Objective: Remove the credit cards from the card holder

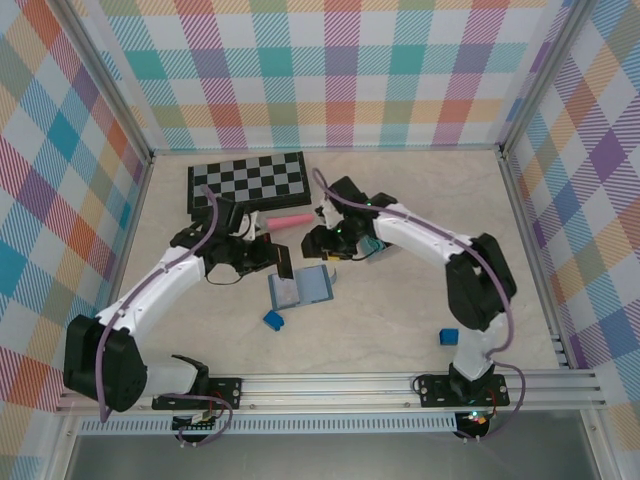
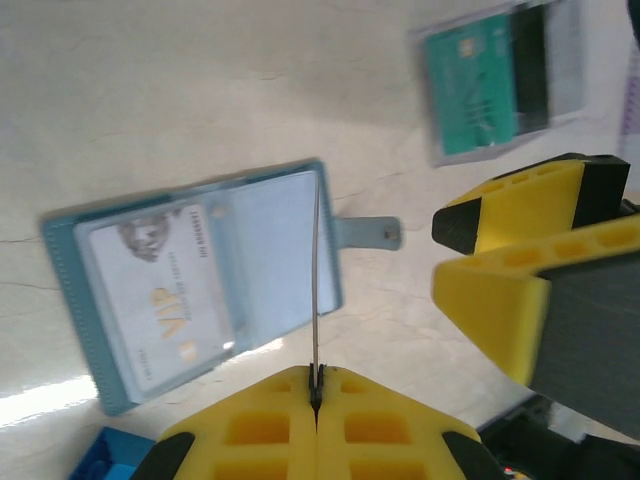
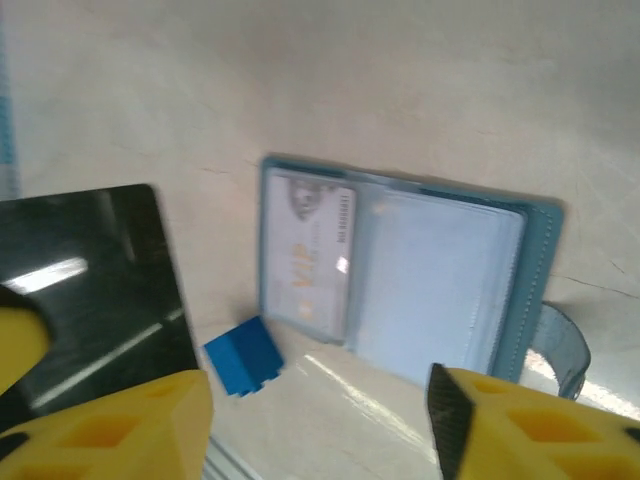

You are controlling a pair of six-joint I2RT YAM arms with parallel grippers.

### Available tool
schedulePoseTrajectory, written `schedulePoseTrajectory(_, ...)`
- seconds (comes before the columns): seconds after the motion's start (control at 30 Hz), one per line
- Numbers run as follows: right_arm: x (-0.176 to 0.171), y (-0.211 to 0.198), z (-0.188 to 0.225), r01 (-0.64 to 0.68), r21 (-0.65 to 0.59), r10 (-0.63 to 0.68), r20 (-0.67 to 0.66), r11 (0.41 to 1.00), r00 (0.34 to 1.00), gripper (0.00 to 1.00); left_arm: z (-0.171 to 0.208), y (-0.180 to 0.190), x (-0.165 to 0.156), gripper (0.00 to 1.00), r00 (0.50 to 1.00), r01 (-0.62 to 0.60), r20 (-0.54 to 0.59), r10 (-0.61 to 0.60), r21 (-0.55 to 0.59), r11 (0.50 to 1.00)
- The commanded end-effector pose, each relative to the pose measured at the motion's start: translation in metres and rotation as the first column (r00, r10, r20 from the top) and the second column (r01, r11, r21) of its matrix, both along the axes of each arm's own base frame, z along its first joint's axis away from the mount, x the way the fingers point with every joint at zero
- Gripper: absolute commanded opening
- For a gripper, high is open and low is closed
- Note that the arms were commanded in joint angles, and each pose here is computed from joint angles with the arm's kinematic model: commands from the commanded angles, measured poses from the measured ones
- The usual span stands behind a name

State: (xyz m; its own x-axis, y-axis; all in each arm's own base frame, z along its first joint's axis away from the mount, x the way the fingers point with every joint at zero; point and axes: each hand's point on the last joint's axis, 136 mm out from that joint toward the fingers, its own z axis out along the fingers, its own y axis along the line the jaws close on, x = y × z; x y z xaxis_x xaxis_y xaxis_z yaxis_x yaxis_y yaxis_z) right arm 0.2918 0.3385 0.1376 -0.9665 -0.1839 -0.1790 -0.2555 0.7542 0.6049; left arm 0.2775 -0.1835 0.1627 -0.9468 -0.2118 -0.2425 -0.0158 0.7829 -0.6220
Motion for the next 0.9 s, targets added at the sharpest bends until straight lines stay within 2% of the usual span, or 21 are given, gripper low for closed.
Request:
schedulePoseTrajectory(0.0,0.004,0.005,0.034,0.026,0.195,-0.027,0.003,0.98,1.0,0.67,0.038,-0.012,0.002,0.0,0.999,-0.01,0.035,0.015,-0.148,0.989)
schedulePoseTrajectory(0.17,-0.003,0.005,0.075,0.005,0.39,-0.002,-0.008,0.921,1.0,0.75,0.072,-0.027,0.003,0.0,0.997,0.003,0.08,0.023,-0.306,0.952)
schedulePoseTrajectory(0.33,-0.011,0.01,0.1,-0.01,0.512,0.033,-0.036,0.859,0.999,0.7,0.102,-0.038,0.01,0.0,0.992,0.012,0.116,0.043,-0.437,0.899)
schedulePoseTrajectory(0.63,-0.014,0.01,0.129,-0.041,0.625,0.066,-0.017,0.78,0.998,0.39,0.109,-0.04,0.01,0.0,0.992,0.013,0.115,0.047,-0.469,0.883)
schedulePoseTrajectory(0.87,-0.018,0.009,0.142,-0.08,0.647,0.091,0.016,0.758,0.996,0.22,0.108,-0.041,0.009,0.0,0.994,0.006,0.098,0.045,-0.469,0.883)
